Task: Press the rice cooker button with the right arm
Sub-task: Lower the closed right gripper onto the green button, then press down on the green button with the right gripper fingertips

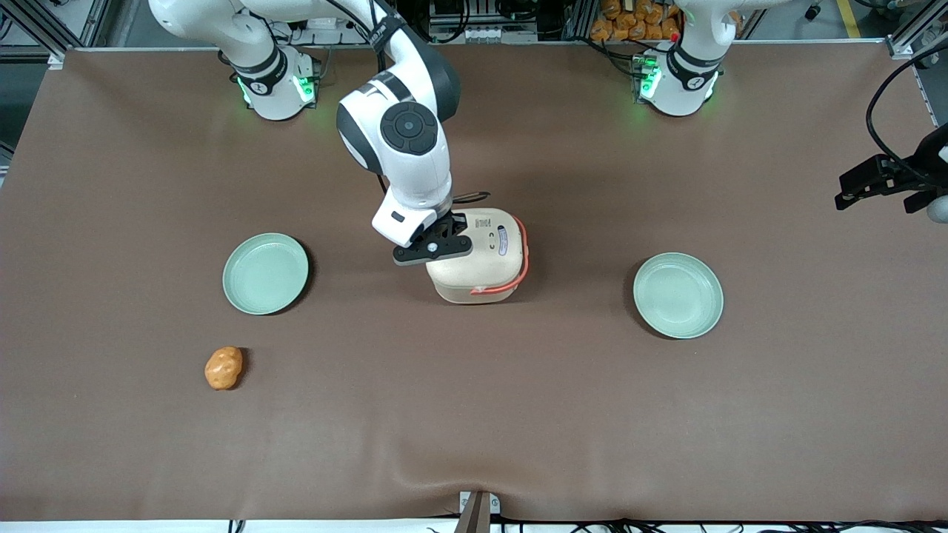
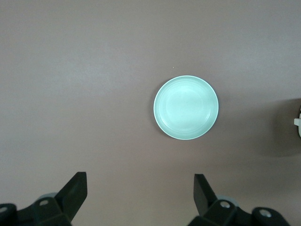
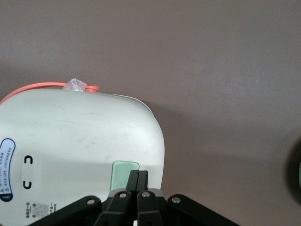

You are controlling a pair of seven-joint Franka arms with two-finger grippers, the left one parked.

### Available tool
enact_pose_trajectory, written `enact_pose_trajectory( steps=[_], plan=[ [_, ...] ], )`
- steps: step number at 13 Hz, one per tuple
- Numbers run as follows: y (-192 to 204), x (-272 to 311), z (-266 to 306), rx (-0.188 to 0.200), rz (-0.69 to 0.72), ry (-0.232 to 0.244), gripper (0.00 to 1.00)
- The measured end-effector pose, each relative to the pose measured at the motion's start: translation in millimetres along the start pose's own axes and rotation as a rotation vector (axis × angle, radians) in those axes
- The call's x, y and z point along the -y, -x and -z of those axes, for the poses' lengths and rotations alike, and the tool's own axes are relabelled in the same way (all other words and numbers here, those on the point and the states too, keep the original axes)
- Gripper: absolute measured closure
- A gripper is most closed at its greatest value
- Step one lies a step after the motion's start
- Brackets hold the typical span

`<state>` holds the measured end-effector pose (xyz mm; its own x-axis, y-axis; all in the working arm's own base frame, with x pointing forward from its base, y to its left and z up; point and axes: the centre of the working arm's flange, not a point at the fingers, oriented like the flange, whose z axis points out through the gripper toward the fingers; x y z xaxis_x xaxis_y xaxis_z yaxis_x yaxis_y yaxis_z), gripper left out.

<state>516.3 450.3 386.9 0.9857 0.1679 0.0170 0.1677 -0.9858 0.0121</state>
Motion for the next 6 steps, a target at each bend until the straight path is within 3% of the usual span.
enact_pose_trajectory(
  steps=[6],
  plan=[
    [7,12,-10,0.019,0.012,-0.003,0.97]
  ],
)
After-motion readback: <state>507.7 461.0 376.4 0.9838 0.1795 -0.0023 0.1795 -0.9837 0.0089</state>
